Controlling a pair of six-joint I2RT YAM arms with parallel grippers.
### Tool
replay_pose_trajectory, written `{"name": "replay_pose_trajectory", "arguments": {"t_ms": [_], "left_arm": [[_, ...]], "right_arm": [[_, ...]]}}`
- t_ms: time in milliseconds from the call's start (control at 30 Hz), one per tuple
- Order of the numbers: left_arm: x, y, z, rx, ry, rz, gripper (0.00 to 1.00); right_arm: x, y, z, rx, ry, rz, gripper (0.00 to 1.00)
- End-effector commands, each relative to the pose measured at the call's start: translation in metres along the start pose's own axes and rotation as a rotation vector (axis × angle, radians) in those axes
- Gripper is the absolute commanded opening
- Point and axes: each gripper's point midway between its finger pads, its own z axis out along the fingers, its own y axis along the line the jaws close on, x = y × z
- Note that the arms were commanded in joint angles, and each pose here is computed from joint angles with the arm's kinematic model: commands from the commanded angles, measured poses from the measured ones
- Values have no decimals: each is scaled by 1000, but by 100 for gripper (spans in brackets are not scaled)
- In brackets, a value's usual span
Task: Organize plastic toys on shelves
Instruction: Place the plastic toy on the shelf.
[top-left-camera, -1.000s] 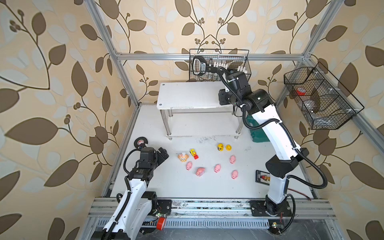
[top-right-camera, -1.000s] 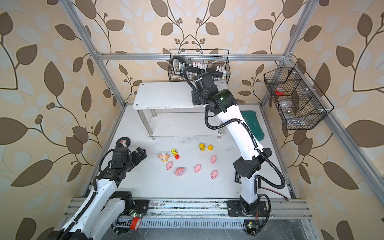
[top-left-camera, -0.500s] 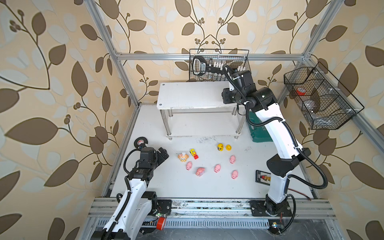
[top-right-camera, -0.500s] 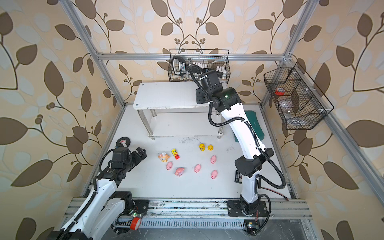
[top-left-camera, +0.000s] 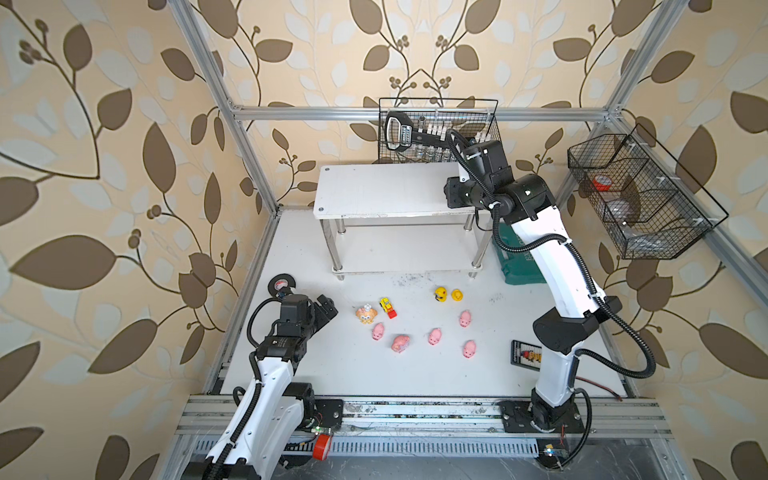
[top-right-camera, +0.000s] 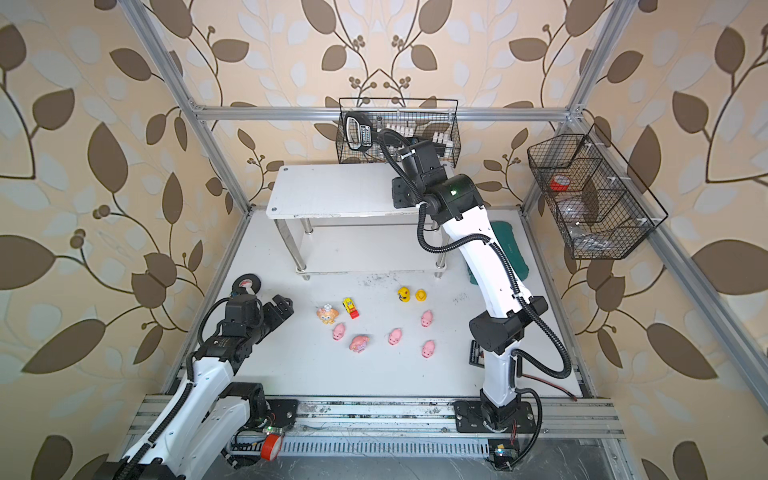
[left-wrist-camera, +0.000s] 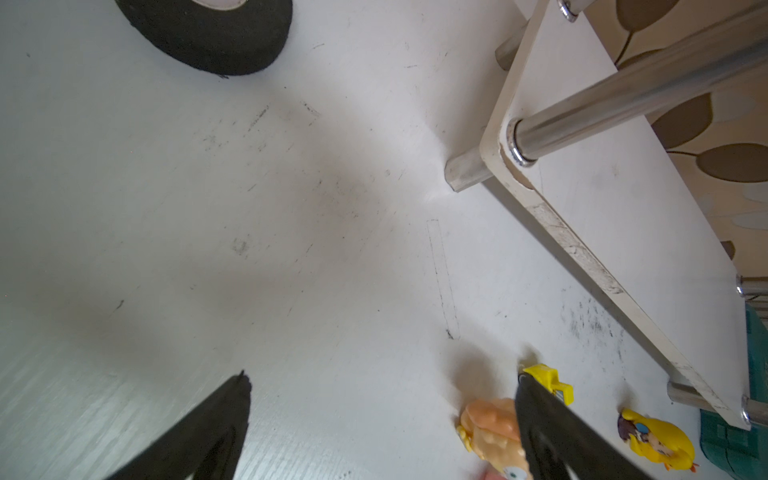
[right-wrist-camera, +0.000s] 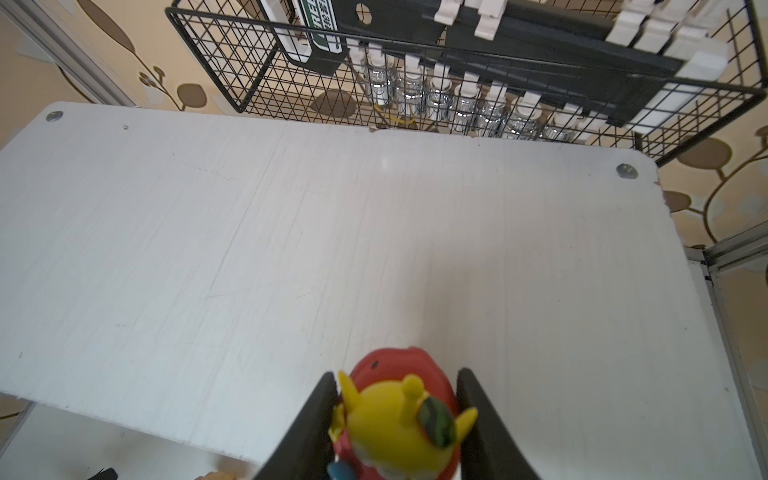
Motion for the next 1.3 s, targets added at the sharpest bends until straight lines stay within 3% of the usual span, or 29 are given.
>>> {"name": "replay_pose_trajectory", "arguments": {"t_ms": [0, 300, 700, 1133, 1267], "left_arm": [[-2, -3, 1, 19, -8, 11, 99], [-2, -3, 1, 18, -8, 11, 99], [-2, -3, 0, 20, -10, 11, 99], [-3, -3, -1, 21, -13, 11, 99], [-3, -3, -1, 21, -16, 11, 99]], "right_arm": [[1, 0, 6, 3, 10, -13, 40], [0, 2, 12, 5, 10, -17, 43], [-5, 4, 9, -5, -10, -14, 56], [-21, 9, -18, -56, -77, -13, 97], [-33, 13, -45, -113, -141, -7, 99]]}}
